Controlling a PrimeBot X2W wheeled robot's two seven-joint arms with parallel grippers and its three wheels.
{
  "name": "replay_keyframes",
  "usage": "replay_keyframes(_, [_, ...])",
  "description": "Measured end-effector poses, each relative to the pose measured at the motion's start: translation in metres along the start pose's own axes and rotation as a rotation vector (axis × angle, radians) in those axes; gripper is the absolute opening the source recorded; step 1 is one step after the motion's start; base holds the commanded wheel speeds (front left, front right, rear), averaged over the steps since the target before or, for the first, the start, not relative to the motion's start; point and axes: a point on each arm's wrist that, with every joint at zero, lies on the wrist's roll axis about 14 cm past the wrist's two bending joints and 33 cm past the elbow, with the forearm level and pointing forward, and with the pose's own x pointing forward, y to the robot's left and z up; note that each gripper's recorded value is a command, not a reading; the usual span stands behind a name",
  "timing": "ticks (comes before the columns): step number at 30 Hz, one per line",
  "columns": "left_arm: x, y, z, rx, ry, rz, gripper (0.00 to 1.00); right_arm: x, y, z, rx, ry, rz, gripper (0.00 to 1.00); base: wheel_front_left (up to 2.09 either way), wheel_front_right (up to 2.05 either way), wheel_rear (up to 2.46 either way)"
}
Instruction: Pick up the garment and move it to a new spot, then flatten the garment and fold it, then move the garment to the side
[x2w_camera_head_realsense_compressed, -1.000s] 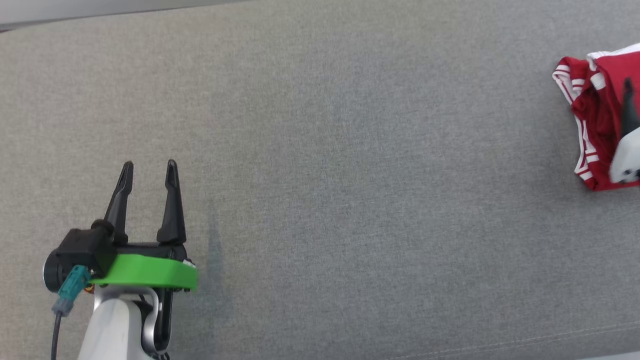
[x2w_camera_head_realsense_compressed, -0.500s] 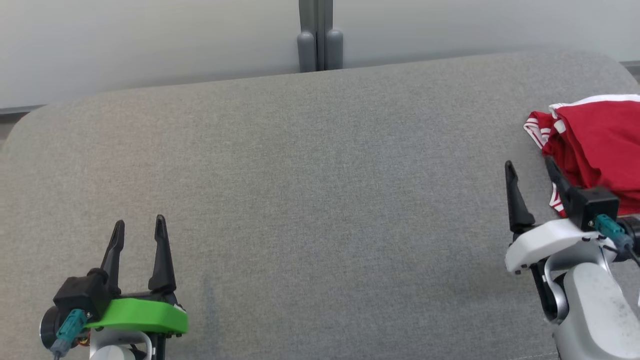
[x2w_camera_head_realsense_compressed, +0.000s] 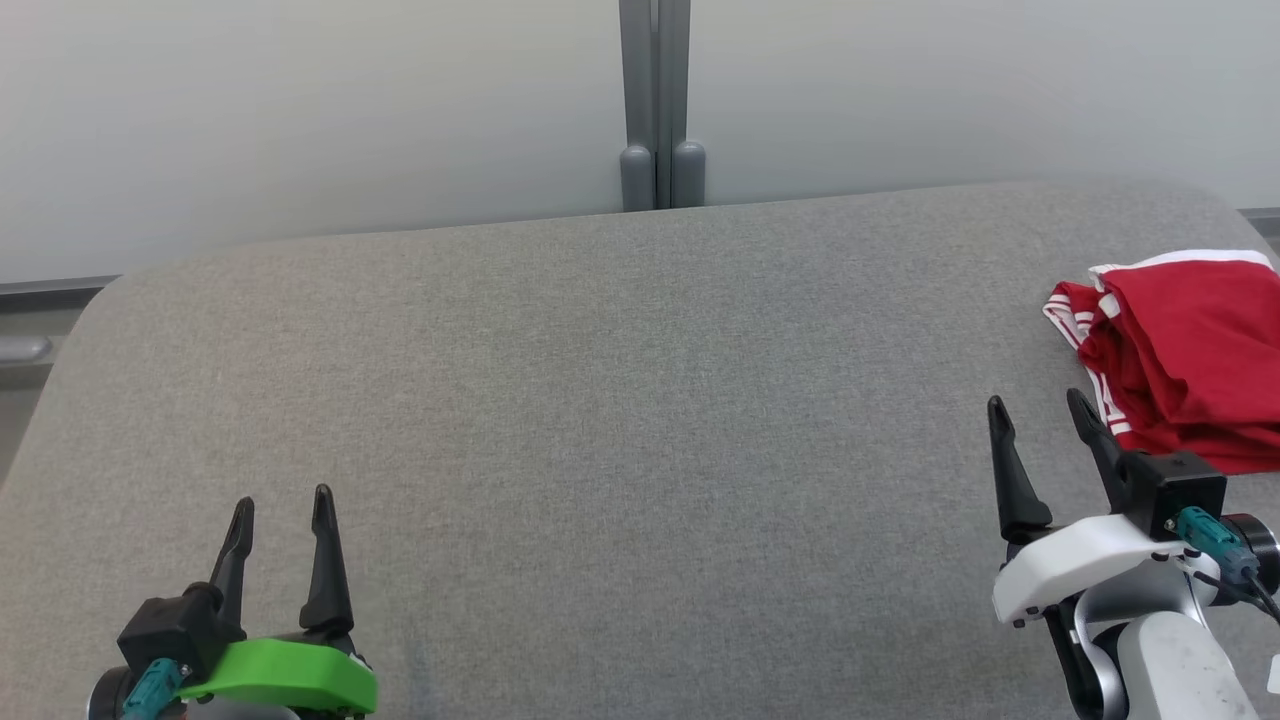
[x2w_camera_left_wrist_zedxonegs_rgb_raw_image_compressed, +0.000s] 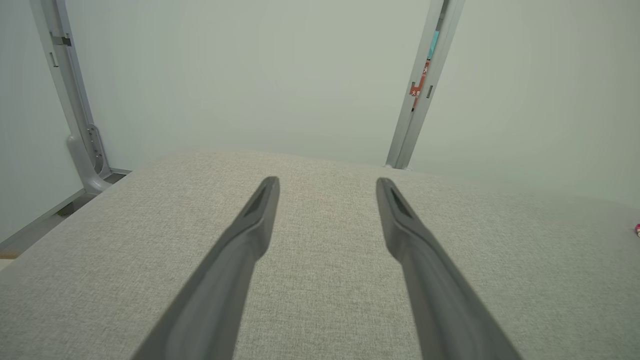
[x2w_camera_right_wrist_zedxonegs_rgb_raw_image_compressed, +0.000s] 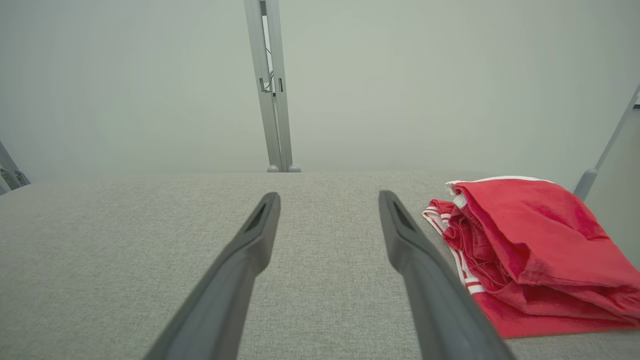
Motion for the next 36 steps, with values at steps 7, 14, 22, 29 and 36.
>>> replay_keyframes(7, [-0.003, -0.001, -0.004, -0.003, 0.011, -0.001, 1.0, -0.008, 0.009, -0.008, -0.008, 0.044, 0.026, 1.0, 0.0, 0.0, 0.0])
replay_keyframes(14, [-0.003, -0.002, -0.006, -0.007, 0.018, -0.003, 1.0, -0.008, 0.009, -0.009, -0.006, 0.051, 0.029, 1.0, 0.0, 0.0, 0.0])
replay_keyframes(22, [-0.003, -0.005, -0.011, -0.011, 0.034, -0.01, 1.0, -0.009, 0.008, -0.014, -0.002, 0.066, 0.022, 1.0, 0.0, 0.0, 0.0])
replay_keyframes(29, [-0.004, -0.006, -0.013, -0.011, 0.04, -0.014, 1.0, -0.009, 0.007, -0.015, 0.004, 0.065, 0.017, 1.0, 0.0, 0.0, 0.0])
replay_keyframes(36, [-0.005, -0.005, -0.014, -0.012, 0.041, -0.012, 1.0, -0.009, 0.009, -0.015, 0.008, 0.065, 0.021, 1.0, 0.0, 0.0, 0.0])
